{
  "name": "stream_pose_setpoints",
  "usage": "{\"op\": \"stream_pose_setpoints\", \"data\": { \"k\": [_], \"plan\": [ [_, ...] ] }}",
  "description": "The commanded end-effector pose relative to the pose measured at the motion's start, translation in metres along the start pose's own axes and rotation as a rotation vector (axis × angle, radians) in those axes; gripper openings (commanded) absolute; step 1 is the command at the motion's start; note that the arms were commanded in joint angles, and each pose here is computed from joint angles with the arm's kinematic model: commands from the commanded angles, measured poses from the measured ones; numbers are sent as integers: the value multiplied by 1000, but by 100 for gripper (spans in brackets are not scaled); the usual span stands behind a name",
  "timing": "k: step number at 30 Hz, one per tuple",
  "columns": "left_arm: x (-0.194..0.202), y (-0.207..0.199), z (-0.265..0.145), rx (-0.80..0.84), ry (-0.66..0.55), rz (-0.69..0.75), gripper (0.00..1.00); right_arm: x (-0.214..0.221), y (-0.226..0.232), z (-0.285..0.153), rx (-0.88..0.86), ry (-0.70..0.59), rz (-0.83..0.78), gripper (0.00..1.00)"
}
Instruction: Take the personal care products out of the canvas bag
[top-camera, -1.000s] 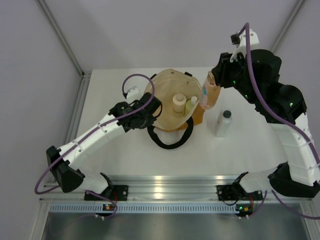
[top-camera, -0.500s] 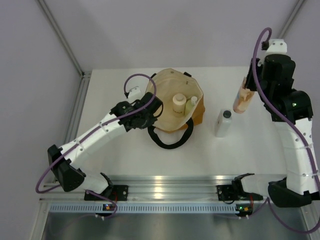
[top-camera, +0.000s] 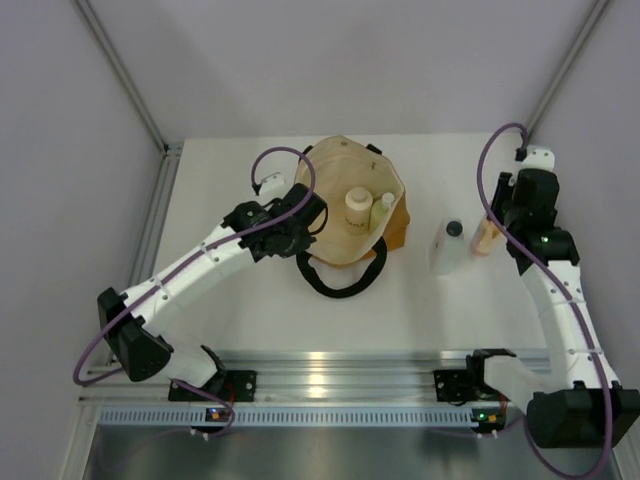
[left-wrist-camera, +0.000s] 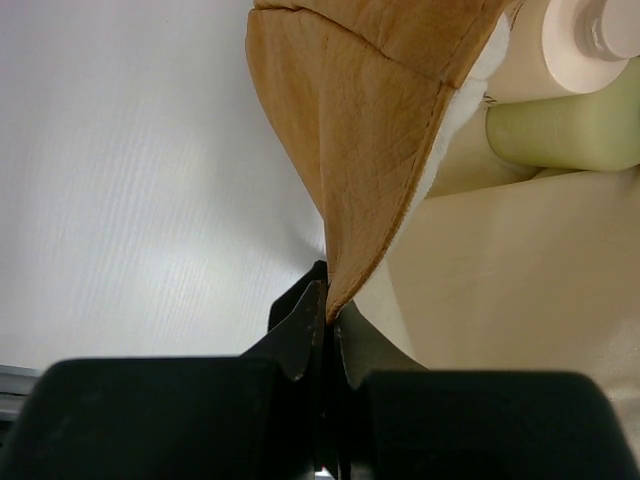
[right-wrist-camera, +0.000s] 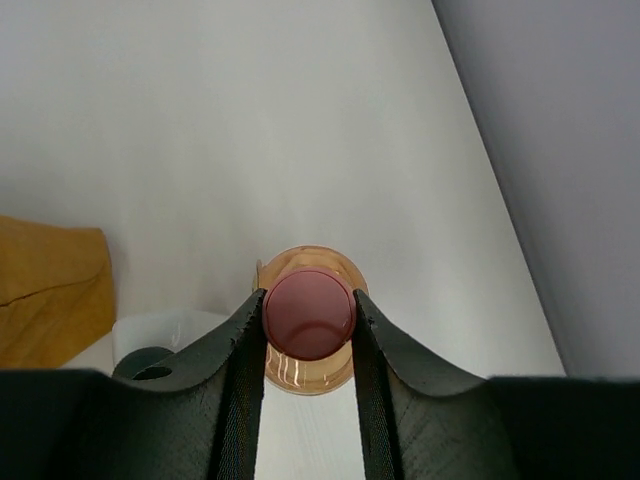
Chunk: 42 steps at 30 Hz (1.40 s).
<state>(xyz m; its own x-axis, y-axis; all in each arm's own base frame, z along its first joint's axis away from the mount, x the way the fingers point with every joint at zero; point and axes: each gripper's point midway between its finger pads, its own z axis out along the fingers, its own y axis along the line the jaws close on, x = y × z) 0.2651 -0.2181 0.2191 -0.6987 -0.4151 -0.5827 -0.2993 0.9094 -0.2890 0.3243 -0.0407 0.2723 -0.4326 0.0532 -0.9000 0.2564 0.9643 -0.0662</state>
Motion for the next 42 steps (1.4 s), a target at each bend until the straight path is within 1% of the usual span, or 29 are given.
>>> {"op": "stream_pose_setpoints", "data": {
  "k": [1,2,4,5,10,14,16,19,20,21,23,24,25,26,27,29,31,32,33,34,35,36,37,38,39,40,41,42],
  "plan": [
    [-4,-12,-3,39,1,1,0,-102,0,-27,-81,-469,78,0],
    [-3,-11,-2,38,5,3,0,-87,3,-19,-93,-454,72,0],
    [-2,-11,-2,37,9,6,0,-81,5,-18,-109,-473,74,0],
    [-2,-11,-2,39,8,4,0,-68,7,-13,-112,-448,72,0],
    [-2,-12,-2,39,10,7,0,-39,12,6,-123,-369,85,0],
    [-2,-13,-1,39,10,8,0,-27,12,15,-119,-331,119,0],
    [-2,-13,0,36,11,12,0,-17,13,20,-113,-287,118,0],
    [-3,-13,-1,36,8,13,0,-10,13,23,-111,-255,113,1],
    [-2,-13,0,35,8,14,0,-8,12,23,-107,-251,110,4],
    [-2,-13,0,34,9,12,0,-9,11,21,-101,-252,111,15],
    [-1,-14,2,31,12,14,0,-8,10,19,-100,-253,105,27],
    [0,-14,3,29,15,17,0,-9,10,18,-100,-257,104,39],
    [0,-15,3,30,14,16,0,-10,9,17,-101,-256,96,45],
    [-1,-16,3,33,14,15,0,-9,9,16,-102,-252,92,56],
    [0,-16,4,32,17,19,0,-10,9,16,-101,-246,89,61],
    [1,-19,6,34,24,26,0,-12,10,14,-106,-228,81,74],
    [2,-21,7,34,29,32,0,-25,10,7,-114,-241,79,75],
    [2,-22,8,35,29,30,0,-24,11,4,-119,-224,79,75],
    [1,-23,8,36,28,29,0,-30,14,1,-140,-229,82,75],
    [1,-24,7,38,29,28,0,-45,17,-8,-165,-255,111,75],
    [1,-24,7,38,29,28,0,-47,22,-13,-195,-240,125,74],
    [0,-24,8,37,28,28,0,-52,31,-19,-243,-237,145,72],
    [0,-24,7,38,26,26,0,-67,42,-30,-301,-250,200,71],
    [-2,-25,6,40,21,24,0,-70,56,-36,-356,-238,210,67],
    [-3,-25,6,41,17,23,0,-76,74,-49,-423,-232,209,65],
    [-3,-25,6,40,16,21,0,-79,85,-57,-456,-230,218,64],
    [-3,-26,5,41,13,22,0,-77,114,-71,-531,-218,192,63],
    [-5,-26,5,45,12,20,0,-84,120,-80,-517,-235,193,63]
  ]
}}
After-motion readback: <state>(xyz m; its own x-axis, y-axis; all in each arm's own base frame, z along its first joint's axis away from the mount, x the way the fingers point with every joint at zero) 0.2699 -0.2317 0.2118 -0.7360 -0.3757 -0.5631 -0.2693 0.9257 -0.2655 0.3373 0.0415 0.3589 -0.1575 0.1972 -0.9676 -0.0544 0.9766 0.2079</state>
